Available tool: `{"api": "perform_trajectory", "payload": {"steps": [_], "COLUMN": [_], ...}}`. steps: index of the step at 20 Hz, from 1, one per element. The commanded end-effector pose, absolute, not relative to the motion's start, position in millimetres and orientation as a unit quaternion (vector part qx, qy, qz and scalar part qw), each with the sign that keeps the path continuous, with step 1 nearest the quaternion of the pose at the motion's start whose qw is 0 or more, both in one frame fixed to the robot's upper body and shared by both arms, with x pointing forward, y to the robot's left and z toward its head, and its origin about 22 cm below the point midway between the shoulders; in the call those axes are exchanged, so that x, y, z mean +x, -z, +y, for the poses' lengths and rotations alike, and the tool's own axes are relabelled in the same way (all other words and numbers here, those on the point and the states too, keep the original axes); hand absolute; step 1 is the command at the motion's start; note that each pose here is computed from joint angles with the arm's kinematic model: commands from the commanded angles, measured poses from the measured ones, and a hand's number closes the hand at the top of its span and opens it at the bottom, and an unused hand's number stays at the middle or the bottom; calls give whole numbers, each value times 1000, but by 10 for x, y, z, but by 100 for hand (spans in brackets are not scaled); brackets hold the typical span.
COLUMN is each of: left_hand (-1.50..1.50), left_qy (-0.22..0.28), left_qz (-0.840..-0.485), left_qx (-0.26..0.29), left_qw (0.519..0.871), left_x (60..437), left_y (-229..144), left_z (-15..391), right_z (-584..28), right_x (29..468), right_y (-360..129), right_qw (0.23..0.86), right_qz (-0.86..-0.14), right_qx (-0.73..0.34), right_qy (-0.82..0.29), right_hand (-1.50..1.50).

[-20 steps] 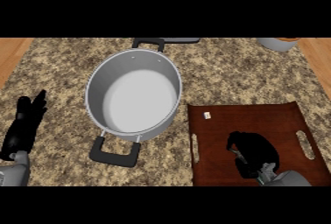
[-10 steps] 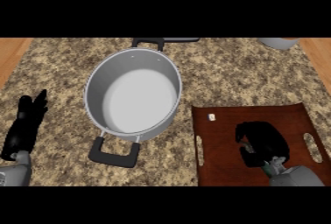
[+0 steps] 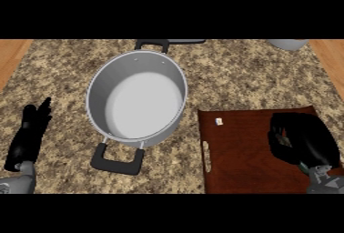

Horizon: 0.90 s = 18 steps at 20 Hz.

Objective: Pick the eggplant from the tray and place it in the pot

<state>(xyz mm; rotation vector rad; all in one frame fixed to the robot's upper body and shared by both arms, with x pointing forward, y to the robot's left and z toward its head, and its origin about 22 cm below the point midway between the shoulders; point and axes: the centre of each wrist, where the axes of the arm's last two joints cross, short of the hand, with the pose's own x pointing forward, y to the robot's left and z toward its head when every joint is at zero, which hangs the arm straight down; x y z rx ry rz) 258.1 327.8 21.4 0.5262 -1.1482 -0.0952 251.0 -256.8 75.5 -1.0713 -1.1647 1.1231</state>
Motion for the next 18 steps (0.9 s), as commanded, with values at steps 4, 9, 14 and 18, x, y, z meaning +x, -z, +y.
{"api": "perform_trajectory", "payload": {"steps": [4,9,14,18], "left_hand": [0,0,0,0], "left_qy": [52,45,59,53], "left_qz": [-538,-538,-547,-540], "left_qx": [243,249,241,245], "left_qw": [806,804,800,803], "left_x": [2634,2594,2622,2549], "left_y": [-263,-230,-353,-297], "left_z": [3251,3412,3458,3217], "right_z": [-2332,-2237,-1733,-1450], "right_x": [2350,2204,2071,2110], "right_y": [-1425,-1859,-2362,-2751], "right_qw": [469,414,383,393], "right_qz": [-653,-747,-761,-766], "right_qx": [-479,-432,-438,-399], "right_qy": [-353,-290,-287,-315], "right_hand": [150,150,150,150]}}
